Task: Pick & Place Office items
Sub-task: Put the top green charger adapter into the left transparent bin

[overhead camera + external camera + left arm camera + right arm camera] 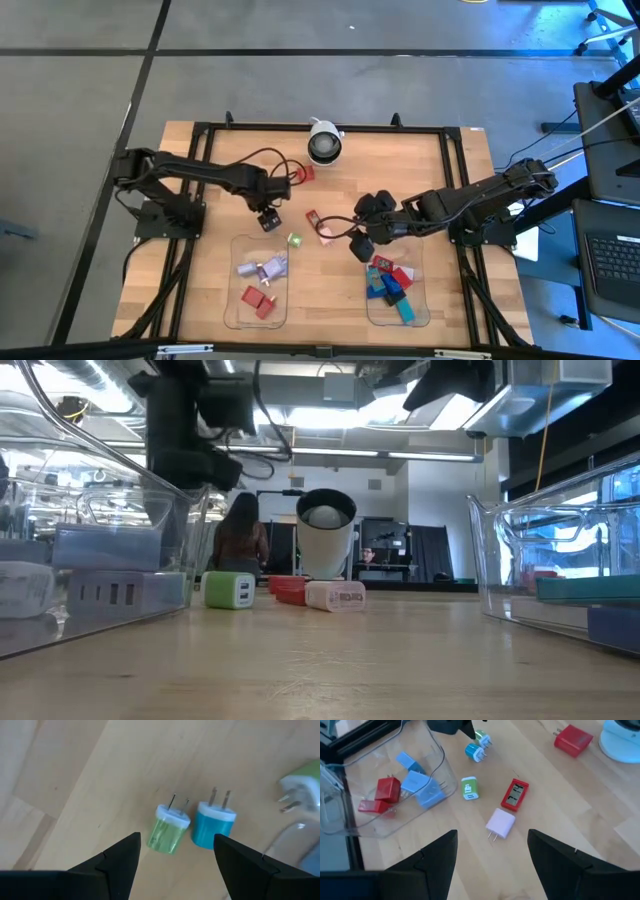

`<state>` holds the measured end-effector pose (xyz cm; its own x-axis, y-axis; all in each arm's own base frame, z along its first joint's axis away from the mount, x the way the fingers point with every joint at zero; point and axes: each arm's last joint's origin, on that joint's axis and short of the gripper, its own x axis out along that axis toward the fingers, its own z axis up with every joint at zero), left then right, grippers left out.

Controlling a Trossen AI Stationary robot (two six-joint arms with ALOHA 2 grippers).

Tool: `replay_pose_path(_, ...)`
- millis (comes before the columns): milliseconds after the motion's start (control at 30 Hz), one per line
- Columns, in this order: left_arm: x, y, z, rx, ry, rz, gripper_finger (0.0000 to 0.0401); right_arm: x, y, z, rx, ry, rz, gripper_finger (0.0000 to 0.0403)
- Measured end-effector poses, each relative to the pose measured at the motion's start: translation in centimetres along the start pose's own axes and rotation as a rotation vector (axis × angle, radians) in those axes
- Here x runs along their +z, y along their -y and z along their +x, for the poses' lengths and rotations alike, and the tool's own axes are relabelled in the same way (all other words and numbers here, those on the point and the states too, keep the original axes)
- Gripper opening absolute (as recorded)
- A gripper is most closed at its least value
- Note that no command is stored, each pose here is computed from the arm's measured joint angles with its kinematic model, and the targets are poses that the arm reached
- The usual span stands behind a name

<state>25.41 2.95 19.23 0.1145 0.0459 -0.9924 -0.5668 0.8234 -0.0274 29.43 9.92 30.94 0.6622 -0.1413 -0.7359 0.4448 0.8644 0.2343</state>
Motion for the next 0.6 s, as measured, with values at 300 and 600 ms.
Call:
replay_pose_path(300,0.4,0.5,2.5,0.023,-0.097,0.058,0.0248,0.2,0.2,0.1,-0.006,0.002,-0.063,0.0245)
replay_pose_path(600,0.8,0.6,3.3,0.018,-0.095,0.121,0.0236,0.4,0.4,0.2,-0.014,0.005,-0.058,0.0245)
